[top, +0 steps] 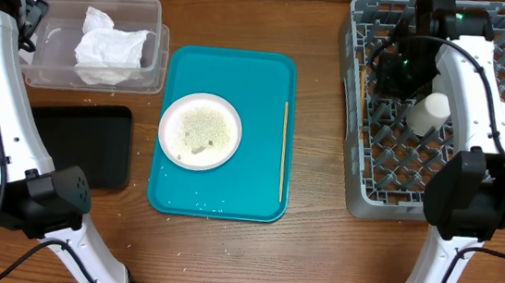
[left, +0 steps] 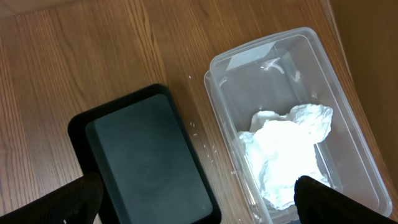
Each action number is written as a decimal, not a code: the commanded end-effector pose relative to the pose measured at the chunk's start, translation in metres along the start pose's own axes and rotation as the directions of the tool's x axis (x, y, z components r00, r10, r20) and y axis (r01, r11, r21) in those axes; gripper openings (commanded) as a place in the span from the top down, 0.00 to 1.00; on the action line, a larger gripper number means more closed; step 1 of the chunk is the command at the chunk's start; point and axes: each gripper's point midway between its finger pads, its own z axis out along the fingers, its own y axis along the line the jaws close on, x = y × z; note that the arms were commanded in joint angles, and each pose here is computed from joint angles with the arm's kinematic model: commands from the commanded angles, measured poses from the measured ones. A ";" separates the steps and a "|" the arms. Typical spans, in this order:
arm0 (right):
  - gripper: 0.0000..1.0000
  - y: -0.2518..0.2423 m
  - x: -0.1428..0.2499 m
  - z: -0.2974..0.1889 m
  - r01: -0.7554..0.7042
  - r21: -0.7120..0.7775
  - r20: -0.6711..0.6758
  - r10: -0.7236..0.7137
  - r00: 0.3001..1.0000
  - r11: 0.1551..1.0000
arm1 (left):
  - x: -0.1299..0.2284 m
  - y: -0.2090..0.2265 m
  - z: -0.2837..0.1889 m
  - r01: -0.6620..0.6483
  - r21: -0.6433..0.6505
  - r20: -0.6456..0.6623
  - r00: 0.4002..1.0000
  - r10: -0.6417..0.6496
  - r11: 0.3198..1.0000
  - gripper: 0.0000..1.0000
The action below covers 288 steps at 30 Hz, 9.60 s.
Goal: Sort waste into correct bins and load items into the dishwasher
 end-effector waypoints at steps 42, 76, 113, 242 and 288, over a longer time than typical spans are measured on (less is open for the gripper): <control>0.72 0.168 0.080 0.113 0.160 0.200 0.020 -0.167 0.986 0.967 | 0.001 -0.001 0.003 0.000 -0.015 0.009 1.000 0.000 1.000 0.00; 0.96 0.168 0.113 0.170 0.146 0.163 -0.180 -0.116 0.977 0.976 | 0.001 -0.001 0.003 0.000 -0.015 0.009 1.000 0.000 1.000 0.00; 0.72 0.002 0.019 -0.009 0.007 0.051 -0.130 0.000 0.991 0.999 | 0.001 -0.001 0.003 0.000 -0.015 0.009 1.000 0.000 1.000 0.00; 0.00 -0.222 0.039 -0.219 -0.729 -0.086 0.441 0.682 0.583 0.679 | 0.460 -0.043 0.062 -0.858 0.218 -0.177 0.434 0.883 0.465 0.96; 0.00 -0.222 0.039 -0.219 -0.729 -0.086 0.441 0.682 0.583 0.679 | 0.196 -0.038 0.106 -0.156 0.170 -0.654 0.721 0.230 0.973 0.96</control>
